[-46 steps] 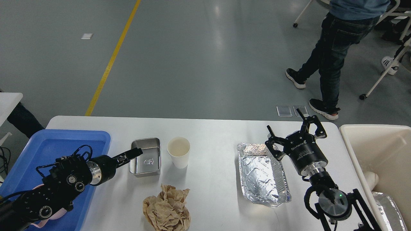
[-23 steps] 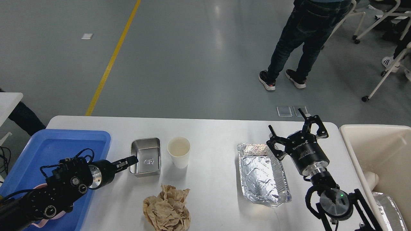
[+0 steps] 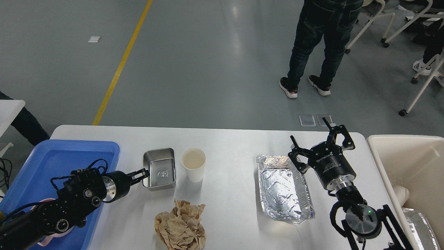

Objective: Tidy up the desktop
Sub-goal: 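Lift the steel box with the left gripper over the blue tray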

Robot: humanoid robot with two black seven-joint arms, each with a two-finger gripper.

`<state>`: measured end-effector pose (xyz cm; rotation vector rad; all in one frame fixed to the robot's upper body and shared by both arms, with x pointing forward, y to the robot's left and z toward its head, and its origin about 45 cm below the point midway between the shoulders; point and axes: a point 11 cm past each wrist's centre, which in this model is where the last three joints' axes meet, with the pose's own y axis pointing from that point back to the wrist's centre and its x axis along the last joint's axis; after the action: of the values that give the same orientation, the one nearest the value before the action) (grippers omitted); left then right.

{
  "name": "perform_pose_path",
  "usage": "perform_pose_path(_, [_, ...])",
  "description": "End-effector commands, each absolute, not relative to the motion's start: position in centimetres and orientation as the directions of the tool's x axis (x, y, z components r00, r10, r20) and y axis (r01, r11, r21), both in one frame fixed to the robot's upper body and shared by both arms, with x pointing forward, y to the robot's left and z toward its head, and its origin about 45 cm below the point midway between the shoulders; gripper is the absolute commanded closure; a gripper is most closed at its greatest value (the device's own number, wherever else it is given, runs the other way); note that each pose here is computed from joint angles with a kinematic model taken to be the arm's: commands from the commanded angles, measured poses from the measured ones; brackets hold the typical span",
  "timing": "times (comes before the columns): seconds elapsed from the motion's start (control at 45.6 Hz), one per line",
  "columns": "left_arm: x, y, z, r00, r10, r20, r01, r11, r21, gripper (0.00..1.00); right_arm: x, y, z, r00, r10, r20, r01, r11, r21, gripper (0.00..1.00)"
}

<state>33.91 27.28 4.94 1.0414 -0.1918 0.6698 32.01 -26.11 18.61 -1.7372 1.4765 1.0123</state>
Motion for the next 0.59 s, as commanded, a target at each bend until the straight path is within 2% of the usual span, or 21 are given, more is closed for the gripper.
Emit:
perform_pose_path(0.0, [34.2,27.8,5.5,0.796,0.377,0.473,-0.594,0.345,0.727,1.0,32.1,-26.1,18.6,0.074,-0.495,-0.866,-0.986,-0.168,0.012,0.0])
perform_pose_path(0.131, [35.0,31.2,7.1,0.773,0.383,0.505,-0.621,0.297,0.726,1.0,32.2,-25.9,18.8,0.08,-0.493,-0.866,-0.985,-0.171,0.006,0.0])
perform_pose_path(0.307, [36.7,35.6,11.8,0.755,0.356,0.55,-0.646,0.26,0.718,1.0,32.2,-25.7,18.8,0.082,-0.49,-0.868,-0.984,-0.176,0.007,0.0])
perform_pose_path(0.46, [38.8,39.3,18.6,0.719,0.376,0.584,-0.685,0.246,0.685,1.0,32.2,-25.3,18.7,0.086,-0.487,-0.869,-0.983,-0.185,0.006,0.0])
perform_pose_path(0.57, [39.7,42.0,22.9,0.685,0.348,0.64,-0.72,0.19,0.667,1.0,32.3,-25.2,18.8,0.089,-0.487,-0.869,-0.983,-0.186,0.003,0.0])
